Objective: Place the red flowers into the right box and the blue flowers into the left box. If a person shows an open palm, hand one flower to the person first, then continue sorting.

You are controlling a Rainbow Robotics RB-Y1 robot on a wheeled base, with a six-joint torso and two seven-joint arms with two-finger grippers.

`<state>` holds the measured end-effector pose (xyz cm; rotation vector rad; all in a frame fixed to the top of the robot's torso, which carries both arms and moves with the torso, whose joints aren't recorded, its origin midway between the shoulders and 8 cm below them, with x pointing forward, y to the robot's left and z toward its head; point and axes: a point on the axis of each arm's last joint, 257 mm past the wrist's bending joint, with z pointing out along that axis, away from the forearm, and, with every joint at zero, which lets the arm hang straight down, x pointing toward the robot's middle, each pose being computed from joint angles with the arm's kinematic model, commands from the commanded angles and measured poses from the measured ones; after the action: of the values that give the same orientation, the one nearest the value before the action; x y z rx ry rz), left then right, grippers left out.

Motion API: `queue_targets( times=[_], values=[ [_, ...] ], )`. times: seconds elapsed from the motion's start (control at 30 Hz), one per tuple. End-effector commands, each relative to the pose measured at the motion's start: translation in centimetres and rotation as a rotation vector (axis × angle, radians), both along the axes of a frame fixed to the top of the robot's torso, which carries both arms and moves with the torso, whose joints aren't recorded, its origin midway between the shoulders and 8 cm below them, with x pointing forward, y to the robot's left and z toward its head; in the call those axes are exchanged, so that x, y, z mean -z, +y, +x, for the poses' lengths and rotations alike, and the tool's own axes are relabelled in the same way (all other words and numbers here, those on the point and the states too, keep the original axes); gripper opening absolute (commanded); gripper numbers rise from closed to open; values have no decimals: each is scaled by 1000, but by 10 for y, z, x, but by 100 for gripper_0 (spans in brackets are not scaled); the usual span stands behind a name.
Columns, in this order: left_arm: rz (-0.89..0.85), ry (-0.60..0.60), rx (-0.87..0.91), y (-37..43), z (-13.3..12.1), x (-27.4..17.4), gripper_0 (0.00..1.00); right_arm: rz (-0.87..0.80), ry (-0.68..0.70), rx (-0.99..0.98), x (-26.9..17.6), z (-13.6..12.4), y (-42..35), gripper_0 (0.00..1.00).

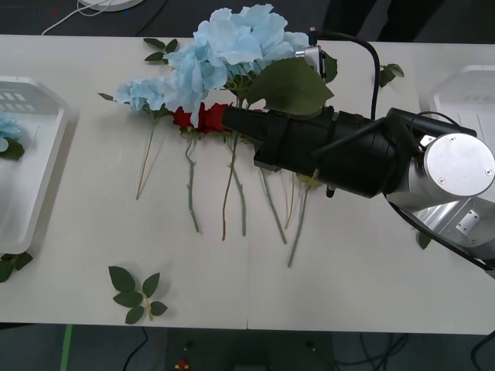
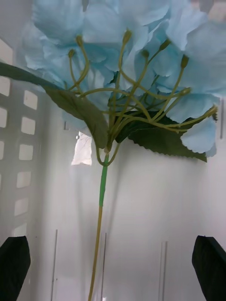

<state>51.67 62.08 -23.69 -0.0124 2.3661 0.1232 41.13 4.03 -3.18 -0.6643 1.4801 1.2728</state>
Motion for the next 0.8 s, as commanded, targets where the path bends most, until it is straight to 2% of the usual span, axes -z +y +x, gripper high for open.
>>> queue_targets(
  times=[0.03,0.47,0.63,0.8],
  values=[
    [6,-54,98,-27,32,-43,100,0,-39,-34,-16,-8,8,0],
    [-81,-92,247,-88,64,-124,100,-11,-64,-7,-20,-2,-1,0],
    [-80,-131,294,-104,76,-165,100,-28,-132,80,-38,20,-32,0],
    [-82,-129,297,-105,76,-167,100,-56,-247,200,-67,49,-68,0]
  ],
)
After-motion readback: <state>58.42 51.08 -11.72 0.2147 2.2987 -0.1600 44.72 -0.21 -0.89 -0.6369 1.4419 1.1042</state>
